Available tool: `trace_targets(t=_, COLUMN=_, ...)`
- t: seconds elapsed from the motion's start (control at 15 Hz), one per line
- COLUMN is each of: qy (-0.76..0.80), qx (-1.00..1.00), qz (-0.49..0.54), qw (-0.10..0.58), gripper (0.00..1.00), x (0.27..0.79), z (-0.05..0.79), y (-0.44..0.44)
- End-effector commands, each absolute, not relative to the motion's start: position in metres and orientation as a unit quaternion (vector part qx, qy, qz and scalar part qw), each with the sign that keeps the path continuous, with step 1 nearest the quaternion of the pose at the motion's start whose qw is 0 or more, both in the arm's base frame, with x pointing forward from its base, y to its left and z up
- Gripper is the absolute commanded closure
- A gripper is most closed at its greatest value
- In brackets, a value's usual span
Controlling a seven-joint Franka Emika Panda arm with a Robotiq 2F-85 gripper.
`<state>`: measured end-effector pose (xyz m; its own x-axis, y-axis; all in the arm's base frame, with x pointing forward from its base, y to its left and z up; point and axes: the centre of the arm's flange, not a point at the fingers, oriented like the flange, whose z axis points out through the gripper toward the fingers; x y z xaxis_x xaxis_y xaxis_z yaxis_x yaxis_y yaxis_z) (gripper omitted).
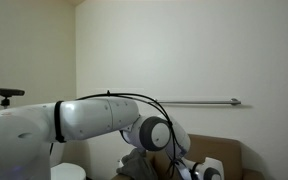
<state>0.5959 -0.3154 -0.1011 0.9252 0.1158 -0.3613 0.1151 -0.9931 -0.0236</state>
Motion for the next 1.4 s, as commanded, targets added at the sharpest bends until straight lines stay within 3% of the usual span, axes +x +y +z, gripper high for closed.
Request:
trace_targets(t=0.0, qy=-0.047, qx=-0.983, qz=0.18, qw=-0.004, gripper=0.95, x=0.617, z=-0.13, y=-0.343)
trace_targets(t=0.13, qy=-0.03, qx=-0.986, qz=0.163, qw=-0.011, gripper=0.7, x=0.614, z=-0.126, y=-0.346)
trace_targets(t=0.27, qy=-0.015, qx=-0.99, qz=0.138, qw=-0.02, gripper=0.62, x=0.608, z=-0.127, y=-0.346)
trace_targets(t=0.87, qy=-0.03, qx=-0.992, qz=0.093, qw=-0.081, gripper=0.05, x=0.598, z=-0.112, y=-0.354)
trace_targets(t=1.0, qy=-0.044, qx=-0.99, qz=0.085, qw=-0.104, gripper=0.0, x=0.591, z=-0.112, y=-0.358)
trace_targets(t=1.33, qy=-0.078, qx=-0.987, qz=0.103, qw=-0.095, gripper=0.0, x=0.579, z=-0.124, y=-0.369)
